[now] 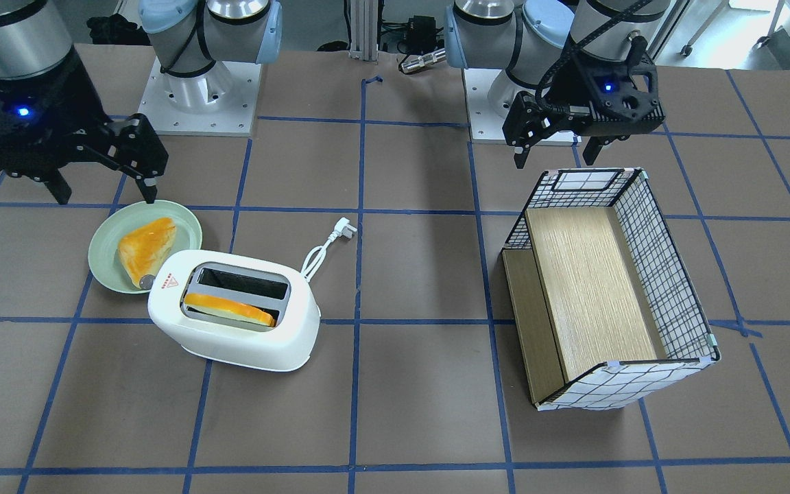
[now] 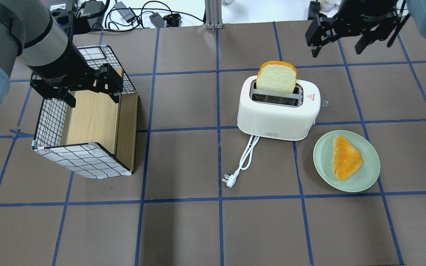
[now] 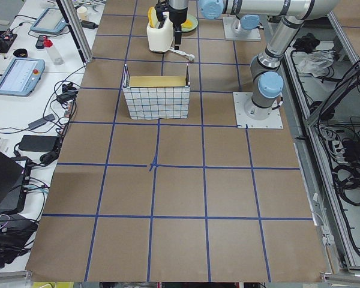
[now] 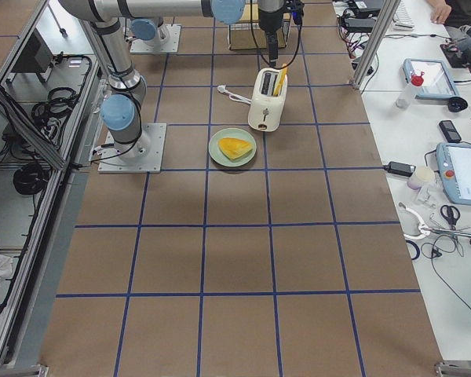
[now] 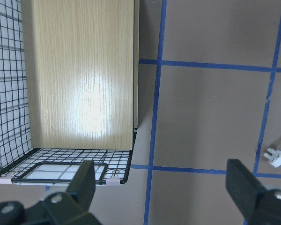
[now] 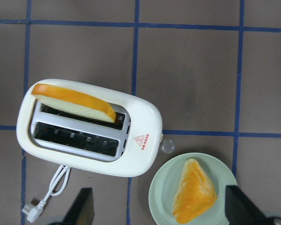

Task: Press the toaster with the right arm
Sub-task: 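Move the right gripper down to the lever on the toaster's side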

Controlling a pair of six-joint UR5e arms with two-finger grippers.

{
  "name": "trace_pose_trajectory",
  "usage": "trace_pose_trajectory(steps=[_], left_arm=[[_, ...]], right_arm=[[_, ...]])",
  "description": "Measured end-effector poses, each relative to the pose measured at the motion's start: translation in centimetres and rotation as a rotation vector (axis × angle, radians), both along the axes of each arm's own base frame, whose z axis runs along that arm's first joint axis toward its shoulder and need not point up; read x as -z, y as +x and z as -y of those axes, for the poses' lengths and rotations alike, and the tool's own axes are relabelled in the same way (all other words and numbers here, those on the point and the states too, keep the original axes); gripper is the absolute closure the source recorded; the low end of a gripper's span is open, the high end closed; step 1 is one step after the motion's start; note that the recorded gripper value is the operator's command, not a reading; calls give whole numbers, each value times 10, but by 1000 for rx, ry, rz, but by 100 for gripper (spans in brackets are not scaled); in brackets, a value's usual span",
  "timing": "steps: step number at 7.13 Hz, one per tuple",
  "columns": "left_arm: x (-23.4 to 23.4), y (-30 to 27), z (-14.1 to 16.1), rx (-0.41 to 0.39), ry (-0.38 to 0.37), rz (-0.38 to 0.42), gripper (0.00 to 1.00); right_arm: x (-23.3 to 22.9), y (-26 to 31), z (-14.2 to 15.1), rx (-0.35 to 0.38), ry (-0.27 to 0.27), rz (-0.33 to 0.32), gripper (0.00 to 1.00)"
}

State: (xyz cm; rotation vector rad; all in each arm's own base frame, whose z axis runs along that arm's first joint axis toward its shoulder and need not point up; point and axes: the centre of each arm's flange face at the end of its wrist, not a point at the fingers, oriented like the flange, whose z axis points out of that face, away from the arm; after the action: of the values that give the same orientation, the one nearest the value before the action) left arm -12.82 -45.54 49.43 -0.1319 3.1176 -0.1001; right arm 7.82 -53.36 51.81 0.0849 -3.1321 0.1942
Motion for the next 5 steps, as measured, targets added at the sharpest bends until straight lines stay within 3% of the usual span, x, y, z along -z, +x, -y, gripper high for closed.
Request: trace_pose_trajectory(steps=[1,2,3,5], left_arm=[[0,0,0,0,0,0,0],[0,0,0,0,0,0,0],[0,0,0,0,0,0,0],[0,0,0,0,0,0,0]], right_arm=[[6,-40,9,-16,6,19,52],[19,-72,19,-20,17,59,67],[35,-91,30,-12,28,116,74],[64,-118,48,-2,41,218,75]])
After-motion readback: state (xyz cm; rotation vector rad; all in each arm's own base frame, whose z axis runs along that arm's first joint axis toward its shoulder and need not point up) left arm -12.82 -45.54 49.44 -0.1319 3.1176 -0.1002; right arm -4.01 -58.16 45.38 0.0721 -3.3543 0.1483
